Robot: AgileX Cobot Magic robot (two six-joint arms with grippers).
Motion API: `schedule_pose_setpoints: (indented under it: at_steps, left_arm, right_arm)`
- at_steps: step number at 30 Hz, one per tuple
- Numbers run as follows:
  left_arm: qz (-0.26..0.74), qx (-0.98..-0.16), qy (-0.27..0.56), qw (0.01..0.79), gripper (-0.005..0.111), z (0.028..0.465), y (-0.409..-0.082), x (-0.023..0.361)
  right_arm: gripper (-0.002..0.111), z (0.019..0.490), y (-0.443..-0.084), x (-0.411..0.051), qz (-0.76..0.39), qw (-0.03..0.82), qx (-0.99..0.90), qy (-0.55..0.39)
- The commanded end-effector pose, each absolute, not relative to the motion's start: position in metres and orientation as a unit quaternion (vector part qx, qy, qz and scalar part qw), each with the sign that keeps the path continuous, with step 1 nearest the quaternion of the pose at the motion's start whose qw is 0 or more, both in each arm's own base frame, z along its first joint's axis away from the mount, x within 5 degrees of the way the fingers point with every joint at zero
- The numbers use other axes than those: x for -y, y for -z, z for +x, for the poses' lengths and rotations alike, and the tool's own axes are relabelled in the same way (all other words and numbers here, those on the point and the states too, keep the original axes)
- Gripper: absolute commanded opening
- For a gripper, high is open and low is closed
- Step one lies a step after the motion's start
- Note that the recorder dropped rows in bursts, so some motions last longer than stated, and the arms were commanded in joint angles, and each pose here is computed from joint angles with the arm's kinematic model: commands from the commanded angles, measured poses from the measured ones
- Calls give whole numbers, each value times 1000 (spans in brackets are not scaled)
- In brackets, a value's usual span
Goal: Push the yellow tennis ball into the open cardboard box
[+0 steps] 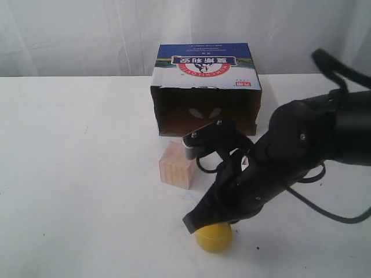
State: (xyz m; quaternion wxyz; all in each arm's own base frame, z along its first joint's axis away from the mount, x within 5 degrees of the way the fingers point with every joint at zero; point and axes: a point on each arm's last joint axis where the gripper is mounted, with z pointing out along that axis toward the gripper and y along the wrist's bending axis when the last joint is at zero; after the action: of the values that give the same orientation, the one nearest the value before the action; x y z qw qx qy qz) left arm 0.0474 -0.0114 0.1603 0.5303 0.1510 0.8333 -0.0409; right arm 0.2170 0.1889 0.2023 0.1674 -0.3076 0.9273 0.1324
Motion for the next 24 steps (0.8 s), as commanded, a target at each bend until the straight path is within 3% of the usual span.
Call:
schedule_pose_setpoints:
  at_steps: [1,15,24]
  left_arm:
    - [155,-836,40,524,0,47,-158,11]
    - [155,-836,40,524,0,47,-158,11]
    - [155,-836,40,524,0,47,-158,11]
  right_arm:
    - [0,220,-181,-192,-308,140,-933,-120]
    - [0,225,-179,-182,-312,134,-937,-80]
    - [0,264,-203,-166,-313,215,-925,-30]
